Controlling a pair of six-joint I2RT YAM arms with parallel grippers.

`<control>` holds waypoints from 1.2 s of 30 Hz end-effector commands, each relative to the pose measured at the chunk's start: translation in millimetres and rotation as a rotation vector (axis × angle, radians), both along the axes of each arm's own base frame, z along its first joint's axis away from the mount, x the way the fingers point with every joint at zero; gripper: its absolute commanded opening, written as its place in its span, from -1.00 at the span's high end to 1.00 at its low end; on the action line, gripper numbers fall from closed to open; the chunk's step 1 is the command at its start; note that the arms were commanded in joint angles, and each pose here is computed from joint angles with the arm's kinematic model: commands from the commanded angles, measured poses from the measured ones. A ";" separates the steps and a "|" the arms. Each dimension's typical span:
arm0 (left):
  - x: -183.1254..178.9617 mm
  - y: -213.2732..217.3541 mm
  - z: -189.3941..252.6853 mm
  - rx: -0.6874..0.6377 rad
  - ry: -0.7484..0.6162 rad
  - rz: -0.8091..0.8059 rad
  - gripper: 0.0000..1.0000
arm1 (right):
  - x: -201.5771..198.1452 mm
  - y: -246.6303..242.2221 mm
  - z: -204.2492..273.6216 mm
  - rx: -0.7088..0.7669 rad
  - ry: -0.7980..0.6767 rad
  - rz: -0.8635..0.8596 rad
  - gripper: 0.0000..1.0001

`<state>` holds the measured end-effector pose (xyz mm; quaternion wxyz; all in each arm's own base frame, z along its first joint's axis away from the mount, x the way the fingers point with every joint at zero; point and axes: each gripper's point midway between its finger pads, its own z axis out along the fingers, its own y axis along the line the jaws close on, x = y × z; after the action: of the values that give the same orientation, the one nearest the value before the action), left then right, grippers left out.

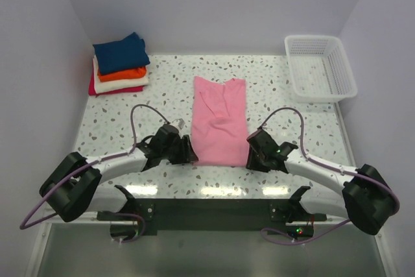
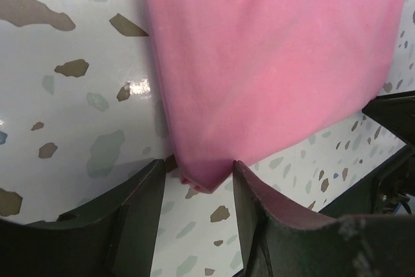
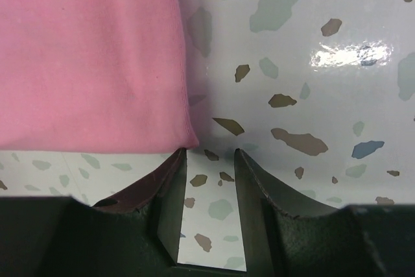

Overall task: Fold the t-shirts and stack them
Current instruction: Fold the tshirt

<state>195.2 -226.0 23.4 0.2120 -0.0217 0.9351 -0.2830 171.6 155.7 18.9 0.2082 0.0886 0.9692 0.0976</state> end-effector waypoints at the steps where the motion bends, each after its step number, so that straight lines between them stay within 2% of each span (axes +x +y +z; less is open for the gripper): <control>1: -5.6 -3.9 -8.1 -0.028 0.016 -0.008 -0.01 | 1.2 -1.7 -1.9 0.013 -0.015 -0.046 0.21; 13: -15.0 6.6 -17.8 0.001 0.051 0.018 0.31 | 13.2 5.4 35.5 0.094 -0.112 -0.072 0.14; 17: -16.2 7.6 -18.3 0.002 0.052 0.018 0.37 | 16.1 6.1 27.6 0.076 -0.100 -0.078 0.10; 23: -16.7 7.7 -17.6 0.001 0.053 0.017 0.49 | 20.6 13.6 4.0 0.075 -0.077 -0.083 0.15; 32: -18.8 8.4 -19.1 0.005 0.055 0.009 0.58 | 21.8 13.4 -7.5 0.074 -0.081 -0.089 0.25; 36: -17.9 9.0 -19.6 0.008 0.050 0.012 0.70 | 16.7 6.9 -12.8 0.055 -0.070 -0.093 0.45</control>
<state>188.0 -225.3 14.5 0.2043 -0.0346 0.9328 -0.2949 192.6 174.6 17.0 0.2407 0.1244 0.9524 0.1395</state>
